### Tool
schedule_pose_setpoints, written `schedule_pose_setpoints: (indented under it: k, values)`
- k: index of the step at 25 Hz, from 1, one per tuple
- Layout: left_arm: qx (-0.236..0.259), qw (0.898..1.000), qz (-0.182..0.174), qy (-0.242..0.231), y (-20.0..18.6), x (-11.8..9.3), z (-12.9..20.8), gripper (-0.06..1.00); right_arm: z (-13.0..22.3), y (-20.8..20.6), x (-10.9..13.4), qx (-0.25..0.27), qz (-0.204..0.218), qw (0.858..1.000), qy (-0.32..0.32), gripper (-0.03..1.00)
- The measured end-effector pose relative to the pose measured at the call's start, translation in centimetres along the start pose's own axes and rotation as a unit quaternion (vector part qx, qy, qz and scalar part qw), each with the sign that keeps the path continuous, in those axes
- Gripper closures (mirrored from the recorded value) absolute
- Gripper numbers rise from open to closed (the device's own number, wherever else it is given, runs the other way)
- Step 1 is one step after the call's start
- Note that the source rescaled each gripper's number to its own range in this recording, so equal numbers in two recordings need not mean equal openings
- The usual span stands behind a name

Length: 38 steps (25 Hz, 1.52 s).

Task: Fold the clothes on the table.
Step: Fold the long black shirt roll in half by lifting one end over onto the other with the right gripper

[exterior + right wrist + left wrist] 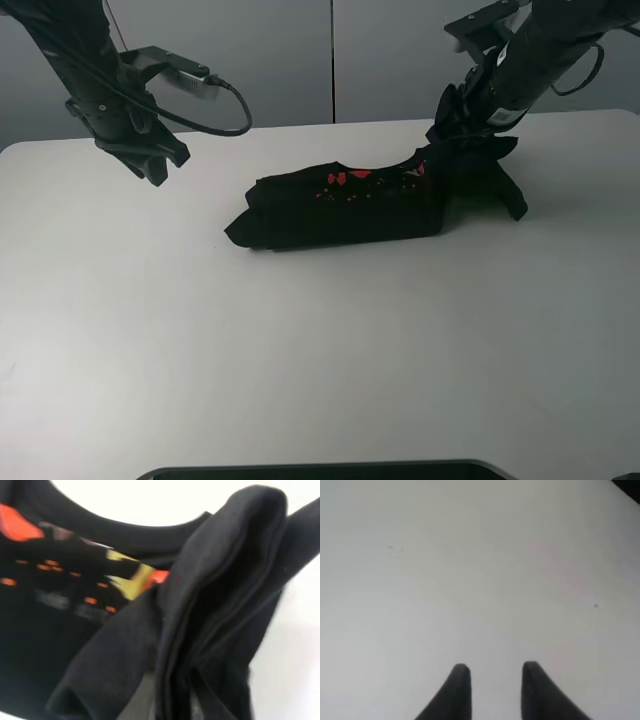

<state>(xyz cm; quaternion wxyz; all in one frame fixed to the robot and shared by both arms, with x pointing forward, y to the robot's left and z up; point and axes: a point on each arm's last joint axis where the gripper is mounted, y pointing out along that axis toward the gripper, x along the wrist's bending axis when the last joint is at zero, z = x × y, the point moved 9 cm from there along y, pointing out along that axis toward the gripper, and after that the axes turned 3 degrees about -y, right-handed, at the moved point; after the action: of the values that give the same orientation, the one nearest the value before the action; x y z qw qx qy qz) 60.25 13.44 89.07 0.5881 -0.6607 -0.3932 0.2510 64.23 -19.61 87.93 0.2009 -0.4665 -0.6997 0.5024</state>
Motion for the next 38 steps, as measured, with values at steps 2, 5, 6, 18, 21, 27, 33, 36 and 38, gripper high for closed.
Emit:
schedule_pose_setpoints:
  k: [2, 5, 6, 18, 21, 27, 33, 36, 38]
  values:
    - [-0.003, 1.0, 0.0, 0.002, 0.0, 0.0, -0.1, 0.72, 0.4, 0.0, -0.8, 0.011, 0.022, 1.0, -0.003, 0.9]
    - [-0.016, 1.0, 0.012, 0.005, 0.0, -0.5, -0.6, 0.81, 0.6, 0.0, -1.3, 0.017, 0.036, 0.999, -0.01, 0.9]
    - [-0.023, 0.999, 0.022, 0.012, 0.0, -0.8, -0.8, 0.88, 0.6, -0.1, -1.4, 0.017, 0.039, 0.999, -0.011, 0.9]
    - [-0.032, 0.993, 0.111, 0.026, 1.2, -4.1, -1.4, 0.94, 1.6, -0.3, -7.7, 0.009, 0.12, 0.993, -0.006, 0.9]
    - [-0.032, 0.993, 0.113, 0.026, 1.2, -4.2, -1.4, 0.94, 1.4, -0.3, -8.1, 0.003, 0.123, 0.992, -0.01, 0.9]
    - [-0.036, 0.992, 0.116, 0.033, 1.2, -4.3, -1.5, 0.94, 3.0, 2.3, -7.4, 0.04, 0.107, 0.993, -0.004, 0.74]
    - [-0.036, 0.992, 0.117, 0.035, 1.2, -4.4, -1.5, 0.94, 5.6, 5.4, -8.4, 0.089, 0.148, 0.985, 0.032, 0.04]
    - [-0.036, 0.992, 0.117, 0.035, 1.2, -4.4, -1.5, 0.94, 5.9, 5.0, -10.9, 0.089, 0.224, 0.97, 0.038, 0.05]
    - [-0.036, 0.992, 0.117, 0.035, 1.2, -4.4, -1.5, 0.94, 5.7, 4.6, -11.8, 0.082, 0.251, 0.964, 0.042, 0.07]
